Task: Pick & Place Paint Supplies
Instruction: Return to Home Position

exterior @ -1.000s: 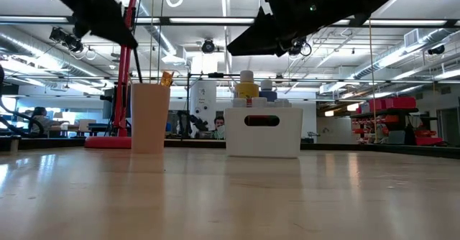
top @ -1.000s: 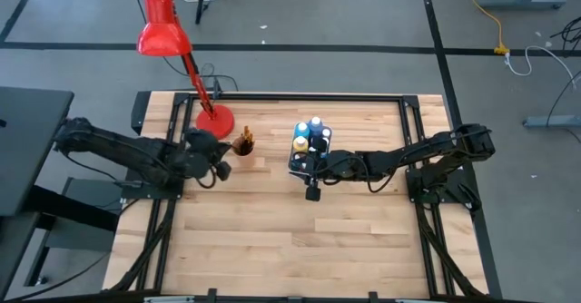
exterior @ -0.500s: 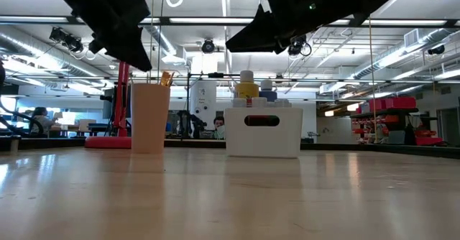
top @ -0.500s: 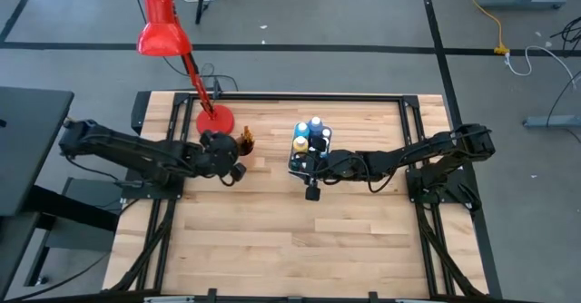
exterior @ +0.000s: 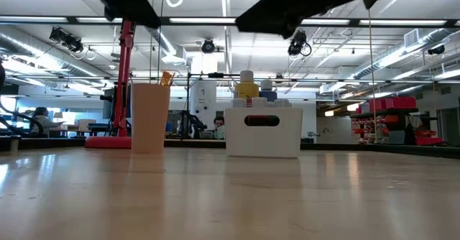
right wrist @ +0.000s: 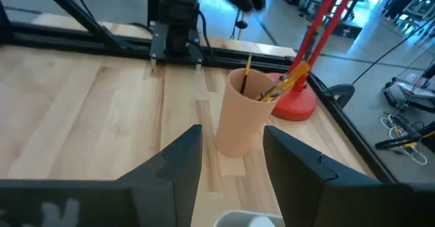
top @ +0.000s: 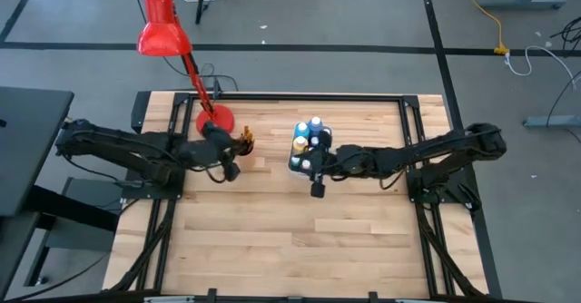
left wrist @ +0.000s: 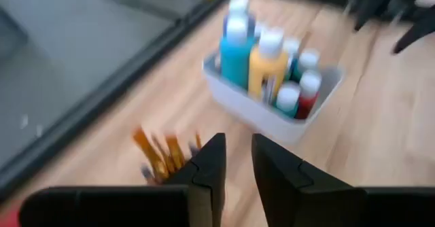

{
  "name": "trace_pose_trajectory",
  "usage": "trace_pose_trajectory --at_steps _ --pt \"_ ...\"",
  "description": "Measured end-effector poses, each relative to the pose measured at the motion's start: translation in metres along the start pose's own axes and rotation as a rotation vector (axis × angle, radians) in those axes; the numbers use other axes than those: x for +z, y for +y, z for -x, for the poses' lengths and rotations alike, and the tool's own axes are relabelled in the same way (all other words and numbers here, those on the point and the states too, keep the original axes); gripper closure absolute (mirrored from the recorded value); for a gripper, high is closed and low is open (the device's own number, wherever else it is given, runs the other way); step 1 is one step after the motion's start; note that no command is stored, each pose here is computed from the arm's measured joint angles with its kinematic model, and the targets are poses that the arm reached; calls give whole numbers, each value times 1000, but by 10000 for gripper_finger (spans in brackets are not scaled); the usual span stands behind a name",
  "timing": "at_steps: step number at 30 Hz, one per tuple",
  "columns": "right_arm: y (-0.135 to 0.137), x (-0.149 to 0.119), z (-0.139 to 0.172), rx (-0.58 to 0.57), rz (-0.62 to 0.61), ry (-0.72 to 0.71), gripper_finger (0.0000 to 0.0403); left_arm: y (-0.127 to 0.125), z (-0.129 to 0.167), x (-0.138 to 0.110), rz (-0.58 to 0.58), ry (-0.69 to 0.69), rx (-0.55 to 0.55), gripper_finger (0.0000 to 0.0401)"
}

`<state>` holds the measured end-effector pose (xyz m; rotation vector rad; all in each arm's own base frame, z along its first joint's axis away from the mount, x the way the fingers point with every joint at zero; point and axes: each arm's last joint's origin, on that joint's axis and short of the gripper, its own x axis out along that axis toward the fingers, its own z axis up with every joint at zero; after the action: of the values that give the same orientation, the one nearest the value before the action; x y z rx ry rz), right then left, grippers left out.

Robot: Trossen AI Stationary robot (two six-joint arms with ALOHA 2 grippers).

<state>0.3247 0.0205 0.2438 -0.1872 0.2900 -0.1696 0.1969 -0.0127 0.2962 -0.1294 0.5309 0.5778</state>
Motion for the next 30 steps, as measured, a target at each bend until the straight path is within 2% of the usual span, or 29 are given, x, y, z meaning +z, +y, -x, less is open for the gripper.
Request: trace_pose_trajectory --at_steps 3,6,10,13,18,24,30 --pt "-6 13 20 13 -40 -4 249 8 21 11 -41 -80 -28 326" --pt "-13 26 48 20 -43 5 275 21 40 14 -96 -146 -37 334" --pt "-23 39 85 29 -42 -12 338 37 60 14 -159 -228 -51 349" --pt "-30 42 108 24 -8 -57 389 44 65 5 -194 -302 -113 362" --pt "-35 19 133 13 -24 -117 381 47 57 -27 -264 -420 -259 377" --pt "-39 -13 158 4 -53 -187 398 55 44 -66 -224 -617 -244 381" --pt "-39 -42 171 34 -99 -205 393 62 38 -96 -207 -696 -304 381"
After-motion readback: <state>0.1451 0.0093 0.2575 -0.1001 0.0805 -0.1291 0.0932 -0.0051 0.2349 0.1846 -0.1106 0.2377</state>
